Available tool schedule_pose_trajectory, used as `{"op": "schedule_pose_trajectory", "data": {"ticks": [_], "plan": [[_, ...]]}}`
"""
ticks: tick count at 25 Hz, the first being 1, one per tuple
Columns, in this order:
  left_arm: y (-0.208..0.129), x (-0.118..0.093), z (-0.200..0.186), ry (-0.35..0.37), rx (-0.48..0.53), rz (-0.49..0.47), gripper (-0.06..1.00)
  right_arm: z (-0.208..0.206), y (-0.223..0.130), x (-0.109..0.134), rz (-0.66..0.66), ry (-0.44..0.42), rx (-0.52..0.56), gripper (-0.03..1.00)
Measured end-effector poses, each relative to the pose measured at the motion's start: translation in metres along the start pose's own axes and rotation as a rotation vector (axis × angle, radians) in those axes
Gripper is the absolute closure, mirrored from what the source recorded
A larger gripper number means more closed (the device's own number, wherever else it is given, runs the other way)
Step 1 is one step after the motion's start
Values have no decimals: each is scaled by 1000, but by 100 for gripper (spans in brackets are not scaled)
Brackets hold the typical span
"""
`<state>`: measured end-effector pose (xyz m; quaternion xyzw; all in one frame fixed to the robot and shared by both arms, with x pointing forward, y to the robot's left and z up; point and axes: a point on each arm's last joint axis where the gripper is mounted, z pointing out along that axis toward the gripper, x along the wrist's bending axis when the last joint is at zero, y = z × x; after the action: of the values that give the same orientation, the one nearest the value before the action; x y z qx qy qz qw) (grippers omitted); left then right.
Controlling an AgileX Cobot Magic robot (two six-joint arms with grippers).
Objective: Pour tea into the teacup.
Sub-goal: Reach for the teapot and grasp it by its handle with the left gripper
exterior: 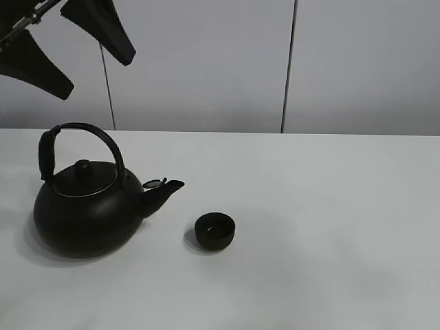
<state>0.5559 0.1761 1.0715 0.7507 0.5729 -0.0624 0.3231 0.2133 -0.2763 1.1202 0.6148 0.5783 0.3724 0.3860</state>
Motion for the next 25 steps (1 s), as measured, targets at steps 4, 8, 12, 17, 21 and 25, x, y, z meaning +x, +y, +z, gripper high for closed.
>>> {"op": "schedule_pose_trajectory", "data": {"ticks": [4,8,12,17,21,25], "plan": [[0,0,0,0,0,0,29,24,-17,-7,0,-40,61,39],[0,0,0,0,0,0,29,45,-35,-12,3,-59,125,39],[0,0,0,0,0,0,29,55,-53,-15,11,-83,158,39],[0,0,0,0,0,0,29,54,-58,-17,-2,-104,135,39],[0,0,0,0,0,0,29,58,-59,-20,-30,-82,127,39],[0,0,0,1,-3,0,29,58,-60,-24,9,-118,126,39]]}}
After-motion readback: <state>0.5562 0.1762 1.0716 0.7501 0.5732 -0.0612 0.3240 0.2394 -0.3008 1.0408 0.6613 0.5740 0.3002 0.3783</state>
